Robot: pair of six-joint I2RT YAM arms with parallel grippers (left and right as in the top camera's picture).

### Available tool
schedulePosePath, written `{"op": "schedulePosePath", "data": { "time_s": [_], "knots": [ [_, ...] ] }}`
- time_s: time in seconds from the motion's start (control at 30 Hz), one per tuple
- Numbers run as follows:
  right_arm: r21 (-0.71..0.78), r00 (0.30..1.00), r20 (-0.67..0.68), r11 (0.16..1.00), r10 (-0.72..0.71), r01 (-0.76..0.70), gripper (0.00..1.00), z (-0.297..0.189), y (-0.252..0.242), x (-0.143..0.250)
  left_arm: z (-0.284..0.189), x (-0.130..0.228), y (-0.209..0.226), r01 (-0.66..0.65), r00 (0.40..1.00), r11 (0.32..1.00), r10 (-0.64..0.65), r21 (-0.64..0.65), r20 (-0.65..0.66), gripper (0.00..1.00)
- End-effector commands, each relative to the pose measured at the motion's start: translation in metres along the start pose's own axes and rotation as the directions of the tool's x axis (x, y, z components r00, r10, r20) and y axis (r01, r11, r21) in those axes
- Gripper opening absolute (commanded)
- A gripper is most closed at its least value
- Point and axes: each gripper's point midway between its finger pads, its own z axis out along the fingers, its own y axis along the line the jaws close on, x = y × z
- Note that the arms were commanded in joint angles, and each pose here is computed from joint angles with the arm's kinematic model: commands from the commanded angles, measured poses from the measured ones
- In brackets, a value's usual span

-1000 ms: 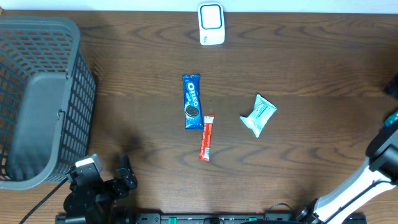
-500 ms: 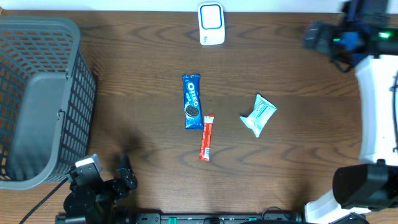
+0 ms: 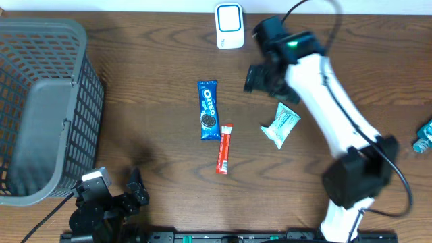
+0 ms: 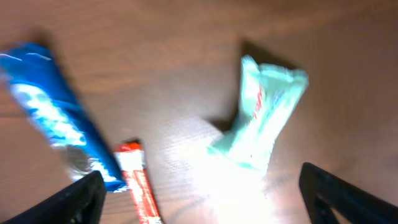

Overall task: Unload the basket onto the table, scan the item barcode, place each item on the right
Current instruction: 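Lower the right gripper onto the green wipes pack and grasp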

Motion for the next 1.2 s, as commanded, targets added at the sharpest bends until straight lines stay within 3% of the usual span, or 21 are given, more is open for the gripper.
{"op": "schedulePosePath", "data": {
  "time_s": [0.0,0.1,0.6,0.93,1.17],
  "knots": [
    [0.156,0.989,-0.030,0.978,0.144,-0.137,0.89,0.034,-0.015,0.006,0.000,0.001,0.000,0.006,1.000,1.000,-0.006,0.001,-0.002,0.98],
    [0.236,0.981,-0.065,0.958,0.184,-0.164,0.84,0.051,-0.025,0.013,0.000,0.001,0.000,0.006,1.000,1.000,-0.006,0.001,-0.002,0.98],
    [0.453,0.973,-0.142,0.886,0.180,-0.098,0.77,0.121,-0.053,0.024,0.000,0.001,0.000,0.006,1.000,1.000,-0.006,0.001,-0.002,0.98],
    [0.460,0.970,-0.145,0.881,0.196,-0.109,0.49,0.135,-0.057,0.020,0.000,0.001,0.000,0.006,1.000,1.000,-0.006,0.001,-0.002,0.98],
    [0.473,0.974,-0.138,0.876,0.182,-0.097,0.53,0.140,-0.058,0.023,0.000,0.001,0.000,0.006,1.000,1.000,-0.006,0.001,-0.002,0.98]
  ]
}}
